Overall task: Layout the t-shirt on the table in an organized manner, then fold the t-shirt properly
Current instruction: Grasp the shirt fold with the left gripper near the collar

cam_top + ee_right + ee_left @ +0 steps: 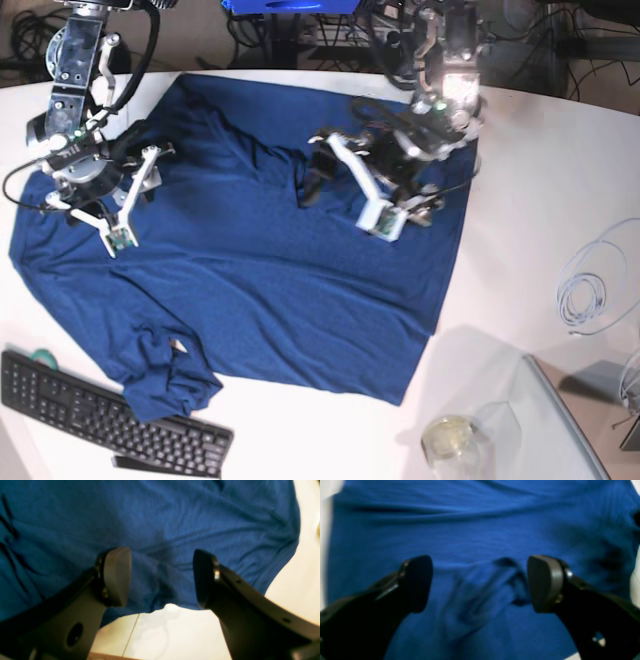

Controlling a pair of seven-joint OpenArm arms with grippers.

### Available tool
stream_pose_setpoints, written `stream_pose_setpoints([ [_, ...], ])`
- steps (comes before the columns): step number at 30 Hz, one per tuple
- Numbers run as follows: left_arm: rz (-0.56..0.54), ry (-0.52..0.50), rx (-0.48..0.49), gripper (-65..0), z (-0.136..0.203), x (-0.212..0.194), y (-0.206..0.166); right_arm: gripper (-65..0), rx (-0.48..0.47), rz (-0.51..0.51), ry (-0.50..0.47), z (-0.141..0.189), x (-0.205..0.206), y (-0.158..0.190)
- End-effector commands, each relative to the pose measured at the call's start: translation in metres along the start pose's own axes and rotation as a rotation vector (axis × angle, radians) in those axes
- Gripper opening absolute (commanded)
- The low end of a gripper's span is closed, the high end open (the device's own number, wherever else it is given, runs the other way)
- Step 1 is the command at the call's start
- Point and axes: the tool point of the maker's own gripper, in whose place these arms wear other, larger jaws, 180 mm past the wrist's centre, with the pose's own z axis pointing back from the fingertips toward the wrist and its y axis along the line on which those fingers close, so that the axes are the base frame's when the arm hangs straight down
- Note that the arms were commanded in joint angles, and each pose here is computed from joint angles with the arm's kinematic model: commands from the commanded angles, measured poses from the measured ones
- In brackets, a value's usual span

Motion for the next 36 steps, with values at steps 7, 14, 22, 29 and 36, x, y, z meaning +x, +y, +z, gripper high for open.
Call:
stream_pose_setpoints([
  [7, 0.029, 0.004, -0.051, -7.9, -0.053, 0.025, -0.027, -28.2, 0.053, 0.084, 0.005, 0.005, -0.011, 0.0],
  [14, 0.03, 0.078, -0.082, -8.1, -0.071, 0.005, -0.04, -28.2, 0.099, 0.042, 0.057, -0.016, -0.026, 0.005],
  [22, 0.046, 0.127, -0.089, -35.5, -0.073, -0.013, -0.042, -28.4, 0.164, -0.112, 0.081, -0.036, -0.059, 0.004],
  [29, 0.047, 0.151, -0.079, -65.0, -0.065, -0.027, -0.04, -28.4, 0.168, -0.112, 0.096, -0.035, -0.067, 0.006],
  [36, 0.028, 0.026, 0.068, -65.0, -0.022, 0.006, -0.015, -28.4, 0.168, -0.11, 0.102, -0.035, -0.068, 0.007],
])
